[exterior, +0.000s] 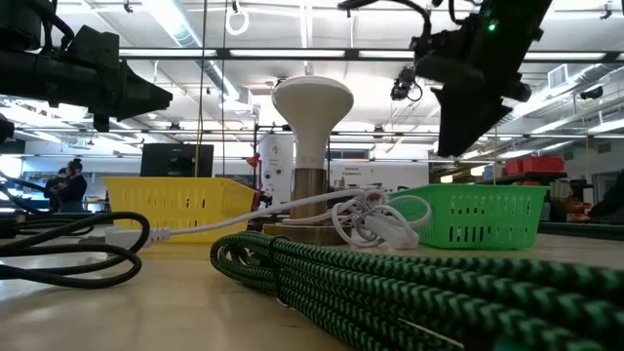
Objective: Pick & Place USB Port
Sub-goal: Put the black blue charger cable into the yellow basket
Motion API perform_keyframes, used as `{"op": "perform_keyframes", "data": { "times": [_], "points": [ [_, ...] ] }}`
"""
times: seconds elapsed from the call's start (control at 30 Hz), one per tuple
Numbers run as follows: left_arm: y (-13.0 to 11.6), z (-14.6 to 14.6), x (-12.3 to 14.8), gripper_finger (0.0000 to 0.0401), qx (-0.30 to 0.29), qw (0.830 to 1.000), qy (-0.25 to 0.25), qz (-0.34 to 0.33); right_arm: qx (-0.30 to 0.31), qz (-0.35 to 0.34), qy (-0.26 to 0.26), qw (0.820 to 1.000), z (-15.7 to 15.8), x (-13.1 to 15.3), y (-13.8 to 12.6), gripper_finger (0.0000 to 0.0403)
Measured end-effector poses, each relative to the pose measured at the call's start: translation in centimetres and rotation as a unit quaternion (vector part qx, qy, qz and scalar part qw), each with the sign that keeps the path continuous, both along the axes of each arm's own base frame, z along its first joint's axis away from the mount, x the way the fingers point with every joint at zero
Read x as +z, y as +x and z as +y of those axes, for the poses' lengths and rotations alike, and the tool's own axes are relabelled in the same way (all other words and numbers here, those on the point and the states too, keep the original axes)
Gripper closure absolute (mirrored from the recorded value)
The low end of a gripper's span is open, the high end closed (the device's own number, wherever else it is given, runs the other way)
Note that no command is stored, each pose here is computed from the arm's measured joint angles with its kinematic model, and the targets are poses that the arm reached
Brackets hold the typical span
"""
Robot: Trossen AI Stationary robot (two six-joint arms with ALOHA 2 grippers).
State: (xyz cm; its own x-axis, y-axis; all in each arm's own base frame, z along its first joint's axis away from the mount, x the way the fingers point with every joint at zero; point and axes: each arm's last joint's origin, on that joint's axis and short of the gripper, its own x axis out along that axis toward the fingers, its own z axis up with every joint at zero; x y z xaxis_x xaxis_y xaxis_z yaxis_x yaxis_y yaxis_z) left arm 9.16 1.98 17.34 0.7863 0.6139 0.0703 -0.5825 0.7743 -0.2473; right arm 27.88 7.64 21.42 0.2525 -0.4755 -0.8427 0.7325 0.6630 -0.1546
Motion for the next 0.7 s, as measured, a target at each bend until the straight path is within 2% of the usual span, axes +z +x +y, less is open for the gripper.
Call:
{"op": "perform_keyframes", "data": {
  "times": [0.13,0.27,0.4,0.53,0.7],
  "points": [
    [0.0,0.0,0.0,0.0298,0.000,1.000,0.000,0.000,0.002,0.013,-0.008,1.000,-0.4,1.4,-1.3,0.0269],
    [0.0,0.0,0.0,0.0298,0.000,1.000,0.000,0.000,-0.034,0.040,-0.009,0.999,-1.0,2.1,-2.8,0.0274],
    [0.0,0.0,0.0,0.0298,0.000,1.000,0.000,0.000,-0.055,0.067,-0.064,0.994,-1.9,2.4,-3.6,0.0266],
    [0.0,0.0,0.0,0.0298,0.000,1.000,0.000,0.000,-0.087,0.100,-0.101,0.986,-4.1,1.8,-4.1,0.0247],
    [0.0,0.0,0.0,0.0298,0.000,1.000,0.000,0.000,-0.114,0.151,-0.100,0.977,-8.1,0.0,-4.4,0.0228]
  ]
}}
